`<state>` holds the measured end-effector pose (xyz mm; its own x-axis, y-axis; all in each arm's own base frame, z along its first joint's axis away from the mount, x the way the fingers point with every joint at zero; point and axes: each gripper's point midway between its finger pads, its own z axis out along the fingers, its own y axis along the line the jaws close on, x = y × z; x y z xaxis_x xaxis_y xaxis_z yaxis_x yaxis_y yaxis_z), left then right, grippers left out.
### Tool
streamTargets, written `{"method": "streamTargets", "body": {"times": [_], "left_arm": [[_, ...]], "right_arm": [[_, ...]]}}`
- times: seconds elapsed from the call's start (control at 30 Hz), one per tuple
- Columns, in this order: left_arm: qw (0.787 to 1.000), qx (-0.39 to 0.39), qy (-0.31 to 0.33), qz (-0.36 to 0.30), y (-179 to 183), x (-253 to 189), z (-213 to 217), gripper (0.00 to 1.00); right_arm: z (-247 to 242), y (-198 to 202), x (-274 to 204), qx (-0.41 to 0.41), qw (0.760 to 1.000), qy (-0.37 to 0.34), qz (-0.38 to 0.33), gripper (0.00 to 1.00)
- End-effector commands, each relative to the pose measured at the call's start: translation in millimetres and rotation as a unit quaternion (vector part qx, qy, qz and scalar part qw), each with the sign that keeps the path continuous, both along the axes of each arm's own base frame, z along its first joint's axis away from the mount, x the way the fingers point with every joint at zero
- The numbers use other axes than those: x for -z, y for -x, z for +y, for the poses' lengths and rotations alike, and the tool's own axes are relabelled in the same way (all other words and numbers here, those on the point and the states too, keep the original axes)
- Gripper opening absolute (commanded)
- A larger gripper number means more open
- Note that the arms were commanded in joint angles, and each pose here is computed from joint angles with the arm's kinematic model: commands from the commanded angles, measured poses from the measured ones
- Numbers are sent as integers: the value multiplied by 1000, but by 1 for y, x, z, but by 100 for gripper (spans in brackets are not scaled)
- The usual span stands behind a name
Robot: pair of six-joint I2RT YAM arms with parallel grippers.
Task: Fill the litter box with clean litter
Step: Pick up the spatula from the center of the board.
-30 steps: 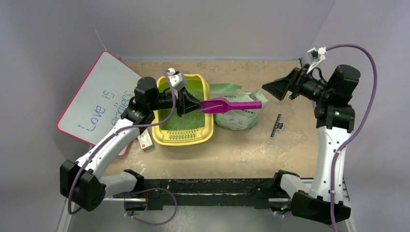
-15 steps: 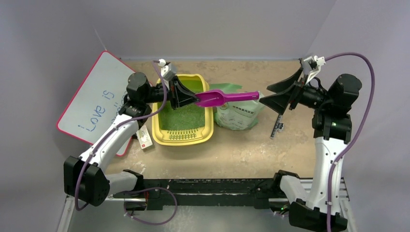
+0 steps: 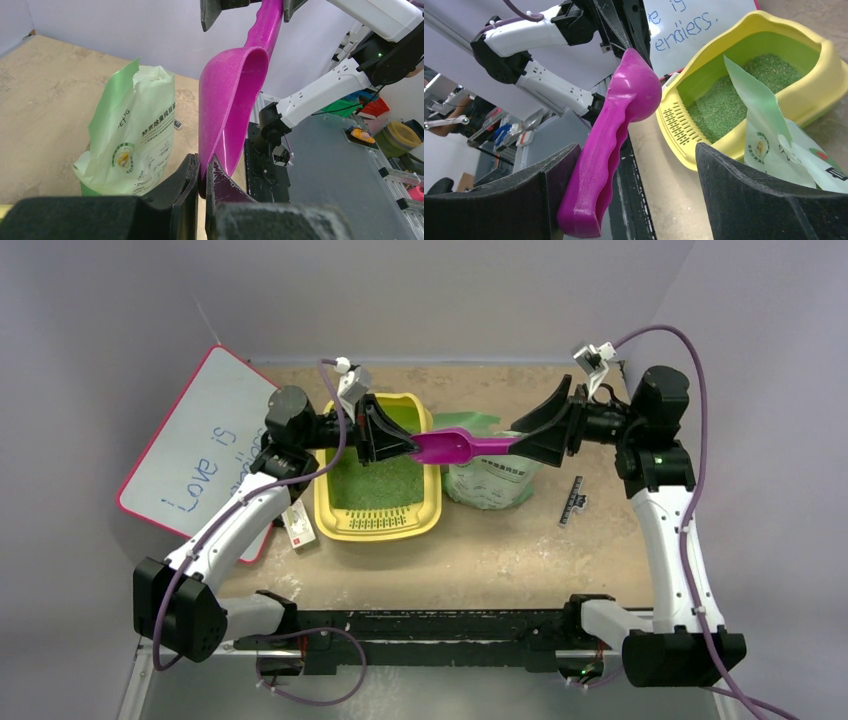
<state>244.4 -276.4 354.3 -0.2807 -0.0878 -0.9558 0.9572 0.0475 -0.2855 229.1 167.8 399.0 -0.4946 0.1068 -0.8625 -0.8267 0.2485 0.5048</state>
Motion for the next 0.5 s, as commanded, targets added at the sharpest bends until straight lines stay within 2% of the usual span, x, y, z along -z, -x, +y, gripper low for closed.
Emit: {"method": "streamTargets", "body": {"times": [0.0,0.13,0.33,0.47], "left_arm": [[999,-7,14,-34,-1,-21,-1,0],[999,-10,14,-34,-2,-20,-2,0],[999,-17,11,-31,-5,-18,-3,0],[999,-17,8,-29,-5,-16,-3,0]], "right_arm": [[4,2,-24,4,999,-3,-52,84],[16,8,-22,-24,999,-5,-39,69],[23,12,-15,-33,999,-1,-26,67],[24,13,-16,-35,999,-1,-26,56]]}}
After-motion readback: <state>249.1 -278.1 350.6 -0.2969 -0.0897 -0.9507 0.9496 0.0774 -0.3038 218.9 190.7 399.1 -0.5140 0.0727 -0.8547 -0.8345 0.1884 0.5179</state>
